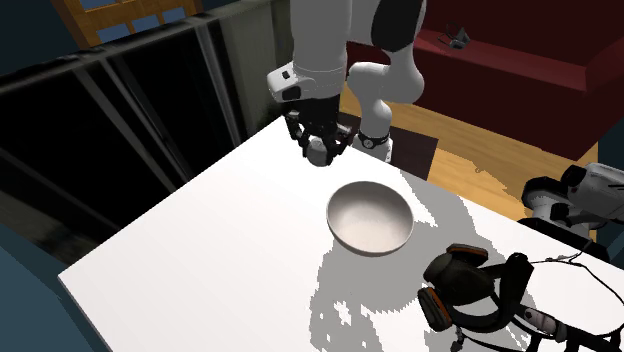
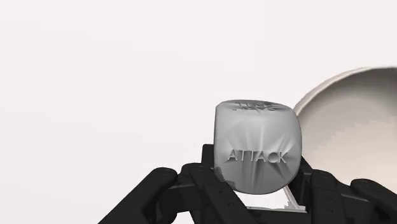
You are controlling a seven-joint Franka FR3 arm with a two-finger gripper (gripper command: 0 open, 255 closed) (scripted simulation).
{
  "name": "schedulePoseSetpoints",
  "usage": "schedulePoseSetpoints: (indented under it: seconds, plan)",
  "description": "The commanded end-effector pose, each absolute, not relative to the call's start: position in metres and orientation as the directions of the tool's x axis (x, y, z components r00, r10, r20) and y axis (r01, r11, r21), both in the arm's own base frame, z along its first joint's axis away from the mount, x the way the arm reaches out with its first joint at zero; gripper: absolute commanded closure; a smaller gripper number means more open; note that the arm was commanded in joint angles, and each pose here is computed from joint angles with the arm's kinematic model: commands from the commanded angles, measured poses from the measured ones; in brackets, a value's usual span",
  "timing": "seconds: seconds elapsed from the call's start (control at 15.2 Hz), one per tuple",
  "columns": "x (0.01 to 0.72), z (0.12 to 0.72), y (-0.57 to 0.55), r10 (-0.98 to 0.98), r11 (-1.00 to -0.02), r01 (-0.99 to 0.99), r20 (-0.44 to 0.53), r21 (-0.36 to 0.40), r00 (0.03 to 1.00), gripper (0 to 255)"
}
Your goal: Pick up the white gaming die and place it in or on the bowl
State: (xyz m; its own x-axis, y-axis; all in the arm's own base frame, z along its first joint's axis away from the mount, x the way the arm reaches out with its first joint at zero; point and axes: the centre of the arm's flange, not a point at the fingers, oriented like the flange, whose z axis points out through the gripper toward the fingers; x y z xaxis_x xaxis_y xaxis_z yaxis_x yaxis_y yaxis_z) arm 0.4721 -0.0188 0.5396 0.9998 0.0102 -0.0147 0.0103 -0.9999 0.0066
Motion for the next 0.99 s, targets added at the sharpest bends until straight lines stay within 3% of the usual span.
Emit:
schedulePoseSetpoints:
  seconds: [0.0,0.59,0.92]
  plan:
    - [0.475,0.539,0.007,0.009,-1.000,0.009,-0.014,0.007,1.000,255]
    - [0.499,0.540,0.124,0.009,-1.000,0.009,-0.014,0.007,1.000,255]
    - [0.499,0.513,0.124,0.009,-1.000,0.009,-0.014,0.007,1.000,255]
